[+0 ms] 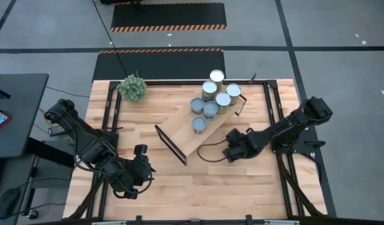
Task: Pick and place cans onto a shelf
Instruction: Put the canned tuna on the shelf
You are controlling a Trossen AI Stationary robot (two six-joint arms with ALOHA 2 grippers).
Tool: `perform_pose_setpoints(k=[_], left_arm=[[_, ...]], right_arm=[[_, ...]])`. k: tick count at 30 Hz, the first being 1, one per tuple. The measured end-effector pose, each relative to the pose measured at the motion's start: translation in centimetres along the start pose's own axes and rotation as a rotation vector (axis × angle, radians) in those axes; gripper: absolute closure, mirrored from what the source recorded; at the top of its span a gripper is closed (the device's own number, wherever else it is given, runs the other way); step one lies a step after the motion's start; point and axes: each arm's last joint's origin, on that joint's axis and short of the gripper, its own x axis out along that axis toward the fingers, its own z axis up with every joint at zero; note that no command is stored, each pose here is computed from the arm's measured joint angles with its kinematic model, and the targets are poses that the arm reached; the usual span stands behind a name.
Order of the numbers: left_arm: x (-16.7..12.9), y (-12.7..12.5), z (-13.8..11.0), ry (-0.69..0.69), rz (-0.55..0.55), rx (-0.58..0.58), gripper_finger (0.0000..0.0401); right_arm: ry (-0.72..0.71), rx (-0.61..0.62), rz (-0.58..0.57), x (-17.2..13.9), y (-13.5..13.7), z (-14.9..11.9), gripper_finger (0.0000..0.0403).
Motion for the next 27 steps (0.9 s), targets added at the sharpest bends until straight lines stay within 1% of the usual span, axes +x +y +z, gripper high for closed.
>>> perform_pose_setpoints(k=[3,5,8,12,15,19,21,23,25,27], left_arm=[[0.0,0.0,0.0,0.0,0.0,-0.006,0.0275],[0.0,0.0,0.0,0.0,0.0,-0.032,0.0275],[0.0,0.1,0.0,-0.002,0.005,-0.084,0.0275],[0.1,0.2,0.3,-0.045,0.045,-0.098,0.0275],[0.4,0.6,1.3,-0.132,0.091,-0.136,0.0265],[0.9,1.7,2.7,-0.219,0.113,-0.202,0.0227],[1.1,2.3,3.4,-0.243,0.085,-0.233,0.02],[1.4,3.1,4.3,-0.267,0.03,-0.253,0.017],[1.4,3.6,5.1,-0.305,-0.021,-0.249,0.0143],[1.4,3.9,5.9,-0.361,-0.037,-0.22,0.0122]], right_arm=[[0.032,0.002,0.066,-1.3,0.3,-0.6,0.0264],[0.04,-0.005,0.154,-2.9,1.1,-0.8,0.0264],[-0.007,-0.061,0.318,-6.7,2.8,-0.8,0.0256],[-0.111,-0.11,0.471,-11.8,4.8,0.2,0.0254],[-0.248,-0.113,0.574,-15.4,5.9,1.4,0.026],[-0.49,-0.173,0.662,-18.7,7.0,2.7,0.026],[-0.622,-0.241,0.704,-20.2,7.5,3.2,0.0255],[-0.732,-0.311,0.741,-21.2,8.0,3.7,0.0252],[-0.831,-0.381,0.754,-22.0,8.3,4.0,0.0253],[-0.905,-0.433,0.752,-22.6,8.4,4.3,0.0255]])
